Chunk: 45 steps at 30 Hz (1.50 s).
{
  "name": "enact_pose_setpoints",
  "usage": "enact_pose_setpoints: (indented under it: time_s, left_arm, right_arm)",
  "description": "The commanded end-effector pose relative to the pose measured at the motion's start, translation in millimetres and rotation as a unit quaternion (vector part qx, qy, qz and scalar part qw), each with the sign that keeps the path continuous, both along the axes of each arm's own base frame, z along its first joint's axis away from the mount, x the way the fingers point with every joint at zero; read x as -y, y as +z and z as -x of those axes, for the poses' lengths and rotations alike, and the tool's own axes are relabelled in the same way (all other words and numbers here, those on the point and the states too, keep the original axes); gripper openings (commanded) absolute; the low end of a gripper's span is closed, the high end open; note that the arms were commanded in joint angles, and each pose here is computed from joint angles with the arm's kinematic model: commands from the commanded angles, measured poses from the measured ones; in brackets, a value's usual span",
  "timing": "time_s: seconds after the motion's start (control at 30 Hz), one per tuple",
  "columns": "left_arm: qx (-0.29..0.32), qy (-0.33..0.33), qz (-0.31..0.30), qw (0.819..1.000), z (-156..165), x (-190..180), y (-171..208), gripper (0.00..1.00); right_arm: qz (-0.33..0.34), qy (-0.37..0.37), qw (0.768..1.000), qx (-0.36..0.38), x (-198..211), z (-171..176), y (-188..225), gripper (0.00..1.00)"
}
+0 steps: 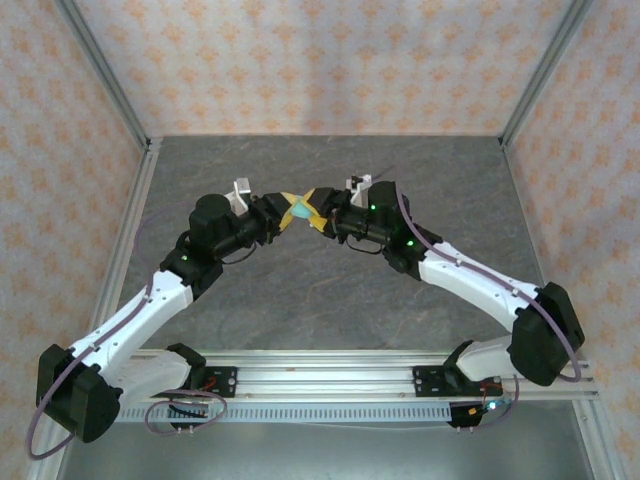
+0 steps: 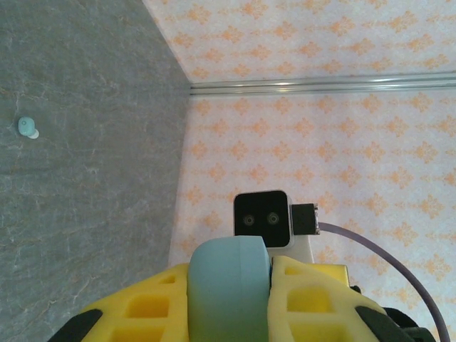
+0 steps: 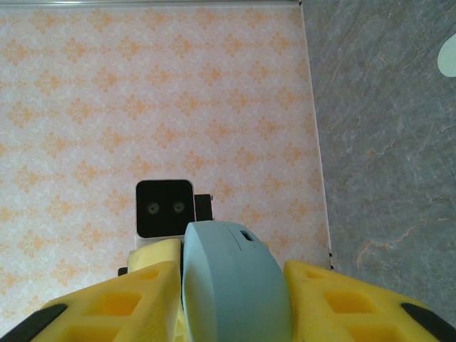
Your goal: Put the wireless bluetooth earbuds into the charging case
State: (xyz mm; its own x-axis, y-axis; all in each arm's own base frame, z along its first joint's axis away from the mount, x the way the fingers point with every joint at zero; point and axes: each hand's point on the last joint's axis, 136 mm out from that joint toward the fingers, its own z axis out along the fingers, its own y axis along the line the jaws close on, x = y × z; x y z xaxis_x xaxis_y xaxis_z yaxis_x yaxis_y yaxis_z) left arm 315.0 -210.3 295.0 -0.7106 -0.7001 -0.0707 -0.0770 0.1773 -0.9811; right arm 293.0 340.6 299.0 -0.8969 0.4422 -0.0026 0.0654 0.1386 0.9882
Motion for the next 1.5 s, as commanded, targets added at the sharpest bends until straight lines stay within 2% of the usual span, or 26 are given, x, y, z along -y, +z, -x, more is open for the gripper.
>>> enact_pose_setpoints:
  time_s: [0.0, 0.1, 0.27, 0.3, 0.37, 0.43, 0.5, 0.57, 0.67, 0.77, 0.83, 0.93, 1.03, 1.1, 1.17, 1.3, 1.47]
  left_arm:
    - [0.018, 0.015, 0.015, 1.000, -2, -3, 12, 0.13]
    - [0.015, 0.019, 0.014, 1.000, -2, -4, 9, 0.13]
    - [0.013, 0.025, 0.009, 1.000, -2, -6, 6, 0.16]
    - [0.015, 0.024, 0.003, 1.000, -1, -7, 5, 0.21]
    - [0.024, 0.018, -0.021, 0.999, 2, -8, 5, 0.41]
    - [0.055, 0.004, -0.069, 0.996, 7, -10, 12, 0.58]
    - [0.099, -0.018, -0.128, 0.987, 13, -13, 25, 0.69]
    - [0.152, -0.041, -0.185, 0.970, 22, -16, 41, 0.75]
    - [0.250, -0.073, -0.257, 0.931, 40, -19, 67, 0.80]
    - [0.373, -0.112, -0.282, 0.877, 65, -12, 92, 0.82]
    - [0.441, -0.139, -0.298, 0.835, 83, -8, 98, 0.83]
    - [0.500, -0.161, -0.343, 0.779, 98, -9, 94, 0.83]
    - [0.525, -0.176, -0.378, 0.742, 103, -10, 84, 0.82]
    - [0.547, -0.183, -0.372, 0.727, 105, -5, 82, 0.81]
    - [0.568, -0.185, -0.352, 0.721, 105, 2, 83, 0.79]
    - [0.584, -0.201, -0.299, 0.727, 99, 18, 87, 0.74]
    - [0.595, -0.207, -0.282, 0.723, 92, 30, 91, 0.71]
  right_arm:
    - [-0.032, 0.016, 0.999, 0.025, -8, 1, 22, 0.41]
    - [-0.037, 0.023, 0.999, 0.027, -12, 1, 24, 0.35]
    - [-0.040, 0.022, 0.999, 0.024, -12, 1, 23, 0.20]
    - [-0.040, 0.022, 0.999, 0.025, -12, 1, 24, 0.18]
    - [-0.041, 0.023, 0.999, 0.028, -11, 1, 26, 0.15]
    - [-0.038, 0.026, 0.999, 0.027, -7, -1, 26, 0.14]
    - [-0.032, 0.032, 0.999, 0.027, 2, -4, 28, 0.13]
    - [-0.020, 0.043, 0.999, 0.025, 13, -6, 29, 0.13]
    - [0.012, 0.064, 0.997, 0.028, 31, -3, 31, 0.13]
    - [0.045, 0.100, 0.993, 0.038, 40, 8, 36, 0.13]
    - [0.056, 0.126, 0.989, 0.049, 41, 19, 42, 0.13]
    - [0.040, 0.163, 0.984, 0.055, 39, 33, 54, 0.13]
    - [0.028, 0.188, 0.980, 0.062, 39, 45, 65, 0.13]
    - [0.024, 0.200, 0.977, 0.066, 40, 53, 70, 0.13]
    - [0.017, 0.209, 0.975, 0.072, 41, 58, 77, 0.13]
    - [0.011, 0.215, 0.973, 0.082, 44, 66, 86, 0.13]
    - [0.003, 0.219, 0.972, 0.084, 46, 72, 92, 0.15]
